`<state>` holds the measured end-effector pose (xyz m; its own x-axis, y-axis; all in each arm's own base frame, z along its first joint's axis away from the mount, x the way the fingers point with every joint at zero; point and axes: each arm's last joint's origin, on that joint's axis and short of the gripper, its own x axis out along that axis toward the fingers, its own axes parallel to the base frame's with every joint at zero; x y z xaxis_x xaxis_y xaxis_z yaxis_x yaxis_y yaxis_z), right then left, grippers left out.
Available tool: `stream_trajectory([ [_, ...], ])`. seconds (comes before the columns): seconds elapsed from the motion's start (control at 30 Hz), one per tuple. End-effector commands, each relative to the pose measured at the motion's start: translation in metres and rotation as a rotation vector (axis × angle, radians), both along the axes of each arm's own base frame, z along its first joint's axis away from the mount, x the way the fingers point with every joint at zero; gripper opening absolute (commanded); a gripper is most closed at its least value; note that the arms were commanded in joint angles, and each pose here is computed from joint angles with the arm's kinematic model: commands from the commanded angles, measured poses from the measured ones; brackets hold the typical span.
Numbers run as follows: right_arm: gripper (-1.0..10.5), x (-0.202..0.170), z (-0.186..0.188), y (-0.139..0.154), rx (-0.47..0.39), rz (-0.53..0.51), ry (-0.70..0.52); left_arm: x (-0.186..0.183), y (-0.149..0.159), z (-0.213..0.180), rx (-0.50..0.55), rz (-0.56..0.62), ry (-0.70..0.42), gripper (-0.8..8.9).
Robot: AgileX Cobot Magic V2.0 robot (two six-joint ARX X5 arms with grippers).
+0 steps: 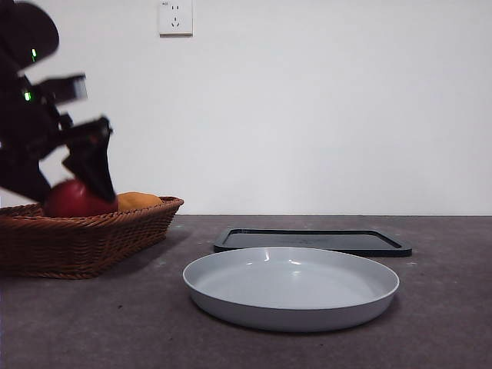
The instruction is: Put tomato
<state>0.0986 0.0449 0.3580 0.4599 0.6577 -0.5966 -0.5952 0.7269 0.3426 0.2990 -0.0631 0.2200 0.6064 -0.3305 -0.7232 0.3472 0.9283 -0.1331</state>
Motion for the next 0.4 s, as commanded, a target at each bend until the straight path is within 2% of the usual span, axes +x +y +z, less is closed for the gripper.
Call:
stream_trajectory([
  [0.03, 4.4, 0.001, 0.005, 0.001, -0.001, 0.008, -0.026, -0.006, -0.002, 0.030, -0.077, -0.011, -0.088, 3.31],
  [0.17, 4.4, 0.001, 0.005, 0.001, 0.000, 0.009, -0.030, -0.025, -0.008, 0.055, -0.158, -0.083, -0.147, 3.32],
  [0.4, 4.4, 0.001, 0.006, 0.001, 0.001, 0.009, -0.034, -0.053, -0.050, 0.066, -0.178, -0.262, -0.141, 3.32],
])
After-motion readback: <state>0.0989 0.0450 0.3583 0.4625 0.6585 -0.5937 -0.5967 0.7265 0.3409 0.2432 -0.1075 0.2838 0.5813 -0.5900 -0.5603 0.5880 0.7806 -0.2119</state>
